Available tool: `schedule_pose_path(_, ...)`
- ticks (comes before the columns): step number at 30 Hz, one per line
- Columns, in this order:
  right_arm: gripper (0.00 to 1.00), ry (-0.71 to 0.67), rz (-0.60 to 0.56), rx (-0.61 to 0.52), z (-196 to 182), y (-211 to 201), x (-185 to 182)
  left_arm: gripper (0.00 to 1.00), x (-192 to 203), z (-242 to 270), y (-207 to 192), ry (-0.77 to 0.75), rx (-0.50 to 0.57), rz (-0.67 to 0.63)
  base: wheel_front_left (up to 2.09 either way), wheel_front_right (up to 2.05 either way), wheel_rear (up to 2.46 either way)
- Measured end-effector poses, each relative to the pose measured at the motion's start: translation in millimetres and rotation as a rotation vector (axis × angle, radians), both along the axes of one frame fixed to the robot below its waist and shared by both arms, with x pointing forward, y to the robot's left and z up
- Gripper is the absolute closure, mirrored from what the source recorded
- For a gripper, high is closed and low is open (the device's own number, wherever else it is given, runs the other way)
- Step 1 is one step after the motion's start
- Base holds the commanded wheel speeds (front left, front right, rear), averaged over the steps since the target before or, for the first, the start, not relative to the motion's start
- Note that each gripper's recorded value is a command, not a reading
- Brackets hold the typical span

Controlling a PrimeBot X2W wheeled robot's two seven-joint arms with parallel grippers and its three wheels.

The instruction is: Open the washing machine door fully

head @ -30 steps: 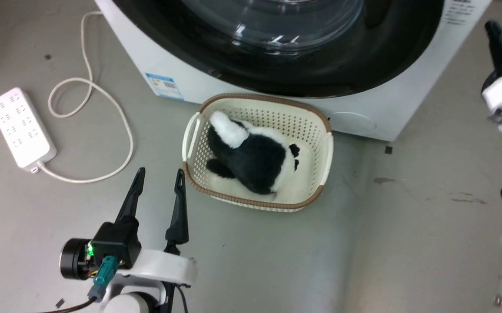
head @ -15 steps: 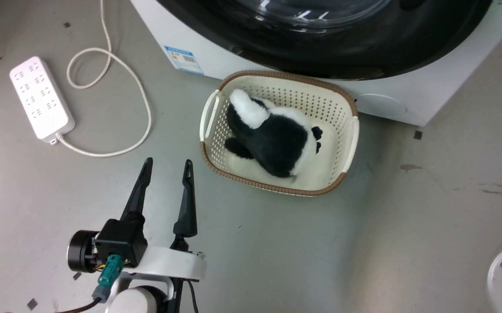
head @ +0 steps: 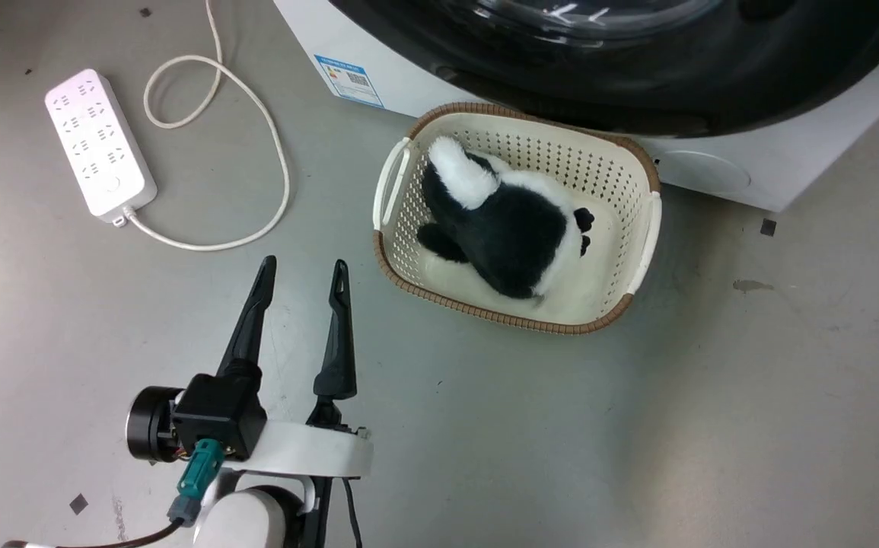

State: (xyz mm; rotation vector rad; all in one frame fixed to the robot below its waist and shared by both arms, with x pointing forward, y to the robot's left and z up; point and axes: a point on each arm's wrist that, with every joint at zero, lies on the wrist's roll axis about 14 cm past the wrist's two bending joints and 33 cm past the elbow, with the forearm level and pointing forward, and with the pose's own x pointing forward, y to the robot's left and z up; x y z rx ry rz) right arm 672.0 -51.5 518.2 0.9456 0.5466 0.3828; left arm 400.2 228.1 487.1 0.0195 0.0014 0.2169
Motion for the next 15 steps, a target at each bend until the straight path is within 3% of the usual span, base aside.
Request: schedule_pose_path(15, 1.0, 0.105, 0.168, 0.166, 5, 20, -68, 0.0, -20, 37, -2, -0.118, 0.007, -0.002, 0.0, 0.0, 0.0)
